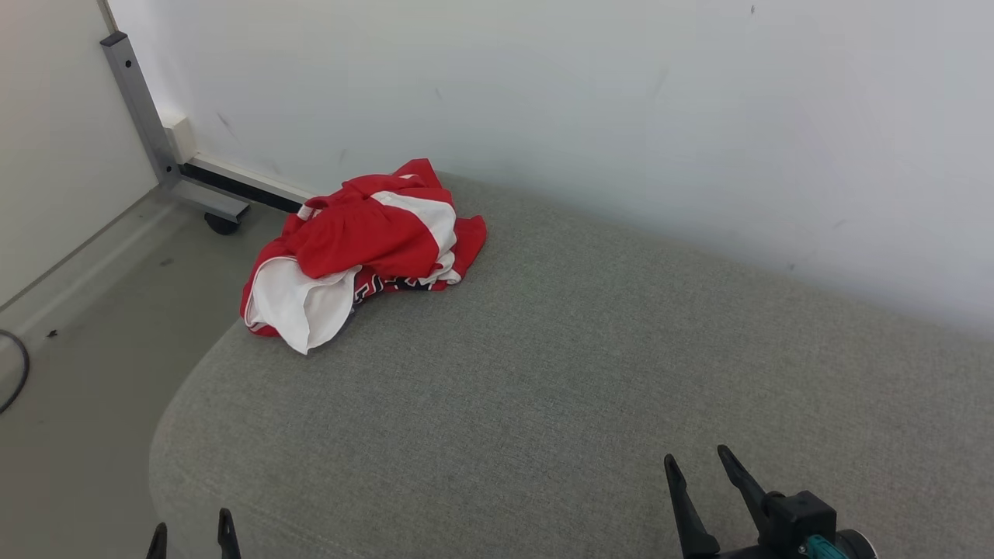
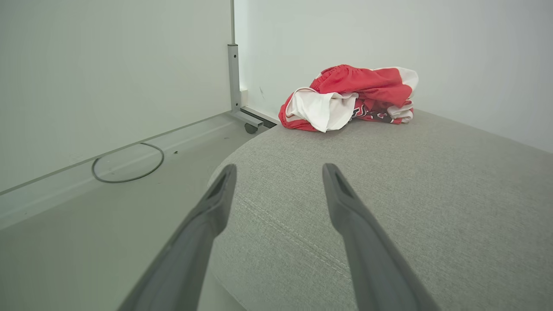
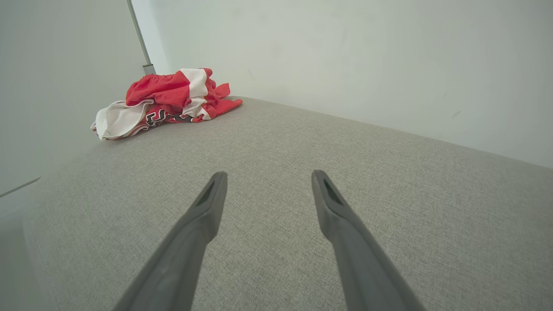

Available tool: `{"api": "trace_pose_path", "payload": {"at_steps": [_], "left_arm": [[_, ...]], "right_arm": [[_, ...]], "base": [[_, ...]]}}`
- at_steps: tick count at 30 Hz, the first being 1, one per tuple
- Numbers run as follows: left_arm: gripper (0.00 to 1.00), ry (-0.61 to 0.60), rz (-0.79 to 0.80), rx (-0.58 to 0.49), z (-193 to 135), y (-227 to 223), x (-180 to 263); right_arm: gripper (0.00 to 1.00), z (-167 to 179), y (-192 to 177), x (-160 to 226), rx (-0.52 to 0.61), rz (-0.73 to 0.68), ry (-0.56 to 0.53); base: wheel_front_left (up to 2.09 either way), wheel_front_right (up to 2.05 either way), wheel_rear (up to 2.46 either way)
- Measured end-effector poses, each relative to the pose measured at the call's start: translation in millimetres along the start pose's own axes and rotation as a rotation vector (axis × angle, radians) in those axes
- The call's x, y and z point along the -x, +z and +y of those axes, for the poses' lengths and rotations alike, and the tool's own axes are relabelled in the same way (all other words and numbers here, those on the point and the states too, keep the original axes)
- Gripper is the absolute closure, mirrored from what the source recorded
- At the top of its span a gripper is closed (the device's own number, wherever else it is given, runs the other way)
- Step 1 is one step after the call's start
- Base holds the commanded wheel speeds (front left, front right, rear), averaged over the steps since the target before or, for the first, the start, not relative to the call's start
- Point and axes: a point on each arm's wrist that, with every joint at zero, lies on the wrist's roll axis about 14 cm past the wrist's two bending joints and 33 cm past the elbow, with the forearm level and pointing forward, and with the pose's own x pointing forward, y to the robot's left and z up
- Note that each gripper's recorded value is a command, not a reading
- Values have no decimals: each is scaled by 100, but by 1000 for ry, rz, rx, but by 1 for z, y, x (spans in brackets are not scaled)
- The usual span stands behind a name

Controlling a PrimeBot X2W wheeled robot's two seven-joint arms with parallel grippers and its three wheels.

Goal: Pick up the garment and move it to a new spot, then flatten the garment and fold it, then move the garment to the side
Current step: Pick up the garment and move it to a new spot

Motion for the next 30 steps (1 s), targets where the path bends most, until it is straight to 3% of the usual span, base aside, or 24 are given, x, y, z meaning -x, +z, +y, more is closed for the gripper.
{"api": "trace_pose_path", "payload": {"at_steps": [15,24,27,30], "left_arm": [[0,-51,75,29,-16,22,-59],[0,-110,-20,47,-41,105,-137],[0,-115,-20,140,-50,124,-164],[0,-134,25,158,-63,131,-191]], "right_arm": [[0,-13,-4,13,-13,0,-49],[0,-25,30,-14,32,-94,-42],[0,-35,32,-21,18,-110,-55],[0,-50,29,-25,0,-119,-84]], "base": [[0,0,0],[0,0,0],[0,0,0],[0,0,0]]}}
